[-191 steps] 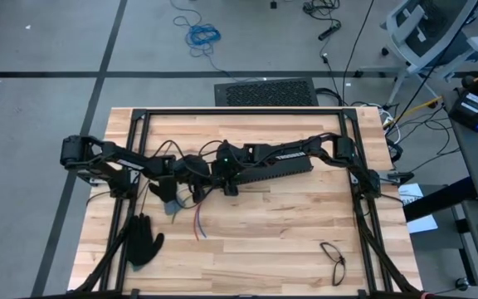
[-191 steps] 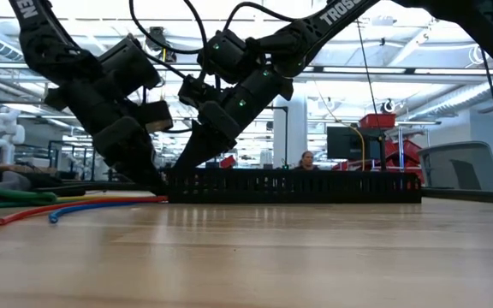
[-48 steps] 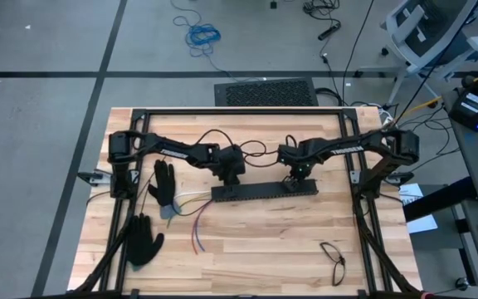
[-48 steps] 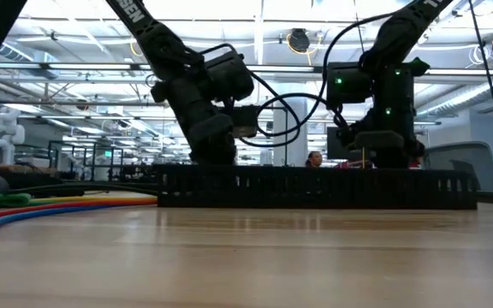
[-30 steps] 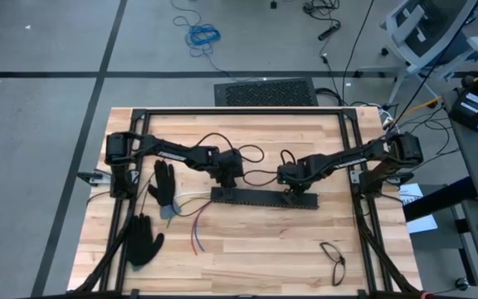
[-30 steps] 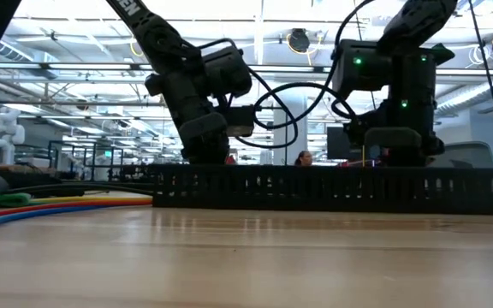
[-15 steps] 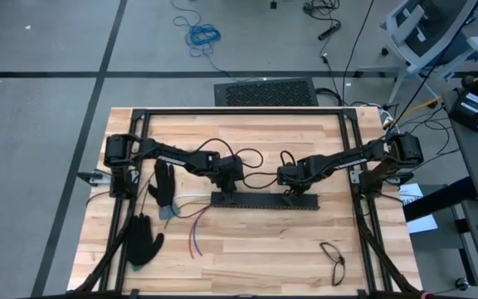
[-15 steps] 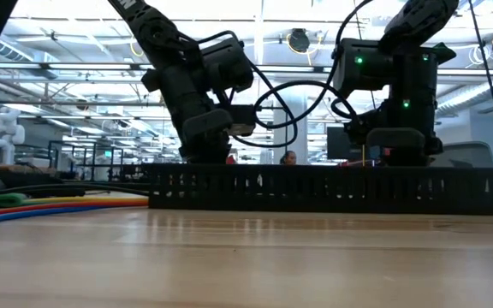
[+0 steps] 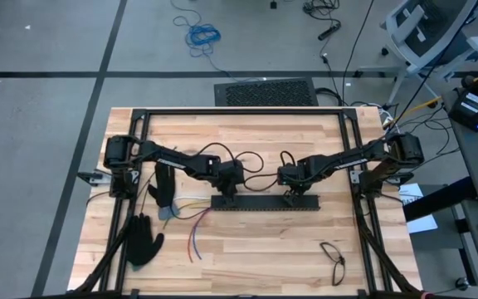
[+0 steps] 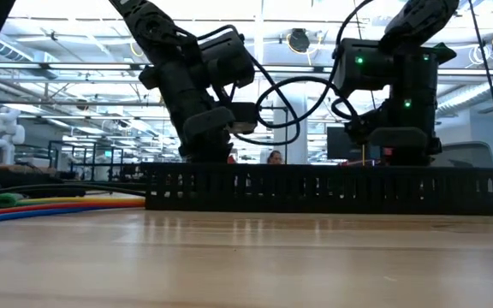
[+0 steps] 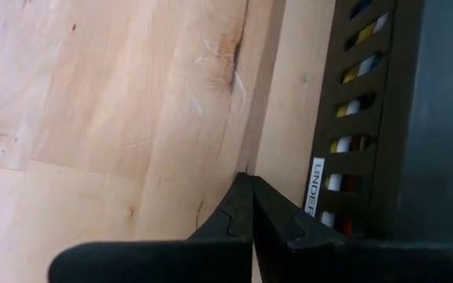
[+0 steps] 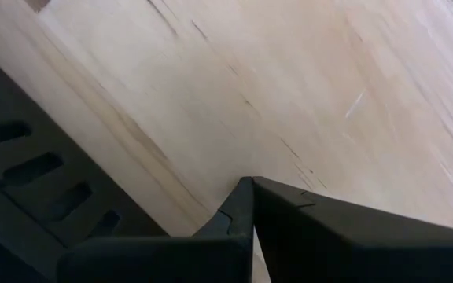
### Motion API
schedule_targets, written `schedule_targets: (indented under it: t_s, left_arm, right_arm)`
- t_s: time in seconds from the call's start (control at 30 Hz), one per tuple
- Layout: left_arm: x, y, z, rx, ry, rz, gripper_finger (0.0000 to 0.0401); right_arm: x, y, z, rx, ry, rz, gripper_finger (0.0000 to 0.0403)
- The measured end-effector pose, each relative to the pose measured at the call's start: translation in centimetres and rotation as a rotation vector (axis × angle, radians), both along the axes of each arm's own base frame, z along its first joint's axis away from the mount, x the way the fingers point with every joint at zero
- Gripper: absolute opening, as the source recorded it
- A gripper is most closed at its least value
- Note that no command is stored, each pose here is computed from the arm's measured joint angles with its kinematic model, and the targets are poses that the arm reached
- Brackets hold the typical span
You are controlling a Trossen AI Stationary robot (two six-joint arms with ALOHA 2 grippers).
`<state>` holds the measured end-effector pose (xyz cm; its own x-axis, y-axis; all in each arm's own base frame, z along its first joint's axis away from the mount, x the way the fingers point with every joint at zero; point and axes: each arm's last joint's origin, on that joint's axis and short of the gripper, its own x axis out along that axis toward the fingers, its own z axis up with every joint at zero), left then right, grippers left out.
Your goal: Ziptie cables
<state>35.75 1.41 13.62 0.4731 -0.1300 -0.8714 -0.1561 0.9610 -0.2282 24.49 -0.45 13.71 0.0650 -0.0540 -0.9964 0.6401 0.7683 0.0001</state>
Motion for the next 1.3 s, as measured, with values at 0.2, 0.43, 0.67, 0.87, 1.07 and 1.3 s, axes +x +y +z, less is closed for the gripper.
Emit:
schedule_targets:
  t_s: [0.2, 0.43, 0.67, 0.87, 1.07, 1.3]
  left_arm:
    - [-2.0, 2.2, 4.3, 0.063, -0.050, -0.044, 0.0000]
    - [-6.6, 4.3, 16.5, 0.135, -0.544, 0.001, 0.0000]
    - [-14.2, 3.4, 22.3, 0.190, -0.938, 0.068, 0.0000]
    - [-18.2, 2.3, 14.9, -0.011, -1.229, 0.202, 0.0000]
    - [-21.1, 1.3, 8.7, -0.228, -1.433, 0.251, 0.0000]
    - [-21.8, -0.7, 5.5, -0.329, -1.326, 0.171, 0.0000]
  right_arm:
    - [-1.0, 0.1, 2.4, 0.023, -0.020, 0.044, 0.0000]
    - [-2.8, -0.7, 9.9, -0.139, -0.389, 0.078, 0.0000]
    - [-6.5, -2.3, 19.1, -0.352, -1.098, 0.047, 0.0000]
    - [-10.5, -2.3, 22.5, -0.417, -1.366, -0.041, 0.0000]
    - [-9.8, -0.9, 22.4, -0.309, -1.389, -0.029, 0.0000]
    - [-6.1, 2.8, 20.8, -0.264, -1.329, -0.039, 0.0000]
